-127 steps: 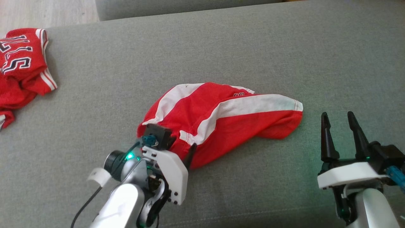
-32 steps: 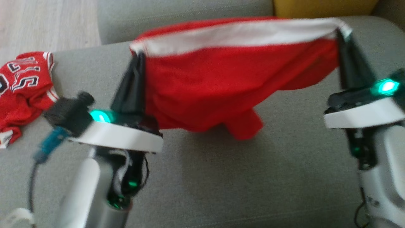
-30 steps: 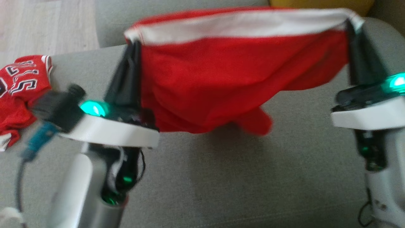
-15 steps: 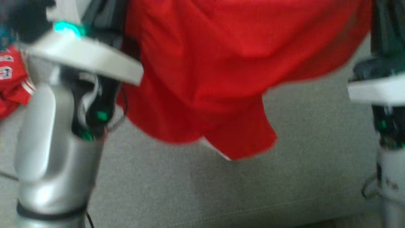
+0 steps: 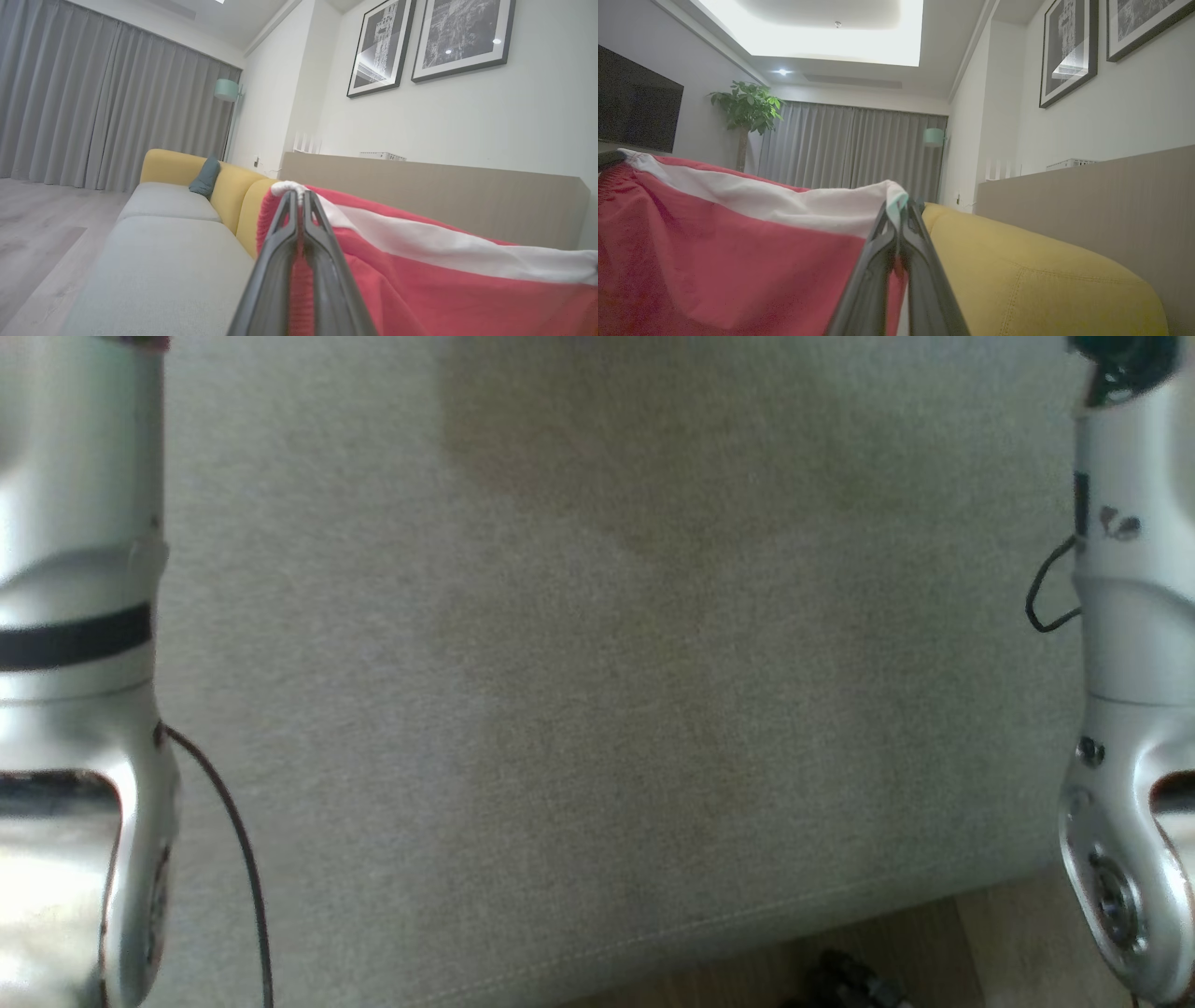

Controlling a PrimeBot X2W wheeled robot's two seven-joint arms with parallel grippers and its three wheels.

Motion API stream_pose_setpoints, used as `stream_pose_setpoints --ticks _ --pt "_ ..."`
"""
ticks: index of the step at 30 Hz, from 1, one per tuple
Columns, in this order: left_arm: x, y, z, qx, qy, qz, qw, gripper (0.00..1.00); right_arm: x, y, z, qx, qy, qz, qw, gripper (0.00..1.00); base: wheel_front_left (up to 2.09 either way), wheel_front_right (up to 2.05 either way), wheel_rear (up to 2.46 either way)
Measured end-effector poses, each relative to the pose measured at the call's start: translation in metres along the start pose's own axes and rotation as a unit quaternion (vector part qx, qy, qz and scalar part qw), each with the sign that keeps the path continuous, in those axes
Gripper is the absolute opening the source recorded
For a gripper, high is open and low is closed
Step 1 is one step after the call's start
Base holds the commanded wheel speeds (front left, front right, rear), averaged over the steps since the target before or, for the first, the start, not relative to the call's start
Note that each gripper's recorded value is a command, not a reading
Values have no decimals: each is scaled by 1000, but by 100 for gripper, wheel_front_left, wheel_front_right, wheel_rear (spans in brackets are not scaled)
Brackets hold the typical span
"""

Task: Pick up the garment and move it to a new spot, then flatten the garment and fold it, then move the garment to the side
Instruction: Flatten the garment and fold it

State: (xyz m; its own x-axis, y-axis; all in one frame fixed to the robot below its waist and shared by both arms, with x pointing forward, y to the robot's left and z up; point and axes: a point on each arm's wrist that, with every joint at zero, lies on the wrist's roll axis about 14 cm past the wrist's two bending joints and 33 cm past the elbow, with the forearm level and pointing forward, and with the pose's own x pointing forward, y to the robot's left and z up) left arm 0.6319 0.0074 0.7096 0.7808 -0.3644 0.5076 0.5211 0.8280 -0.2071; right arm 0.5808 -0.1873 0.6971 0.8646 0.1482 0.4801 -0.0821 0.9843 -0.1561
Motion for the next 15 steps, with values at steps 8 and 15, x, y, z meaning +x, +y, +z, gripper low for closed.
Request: stream_pose_setpoints --ticks 8,15 --pt "-59 40 -136 -51 110 50 991 0 -42 27 -112 55 124 19 991 0 0 0 0" --pt "-120 36 -146 -96 129 75 984 0 -100 32 -123 95 149 -10 984 0 0 0 0"
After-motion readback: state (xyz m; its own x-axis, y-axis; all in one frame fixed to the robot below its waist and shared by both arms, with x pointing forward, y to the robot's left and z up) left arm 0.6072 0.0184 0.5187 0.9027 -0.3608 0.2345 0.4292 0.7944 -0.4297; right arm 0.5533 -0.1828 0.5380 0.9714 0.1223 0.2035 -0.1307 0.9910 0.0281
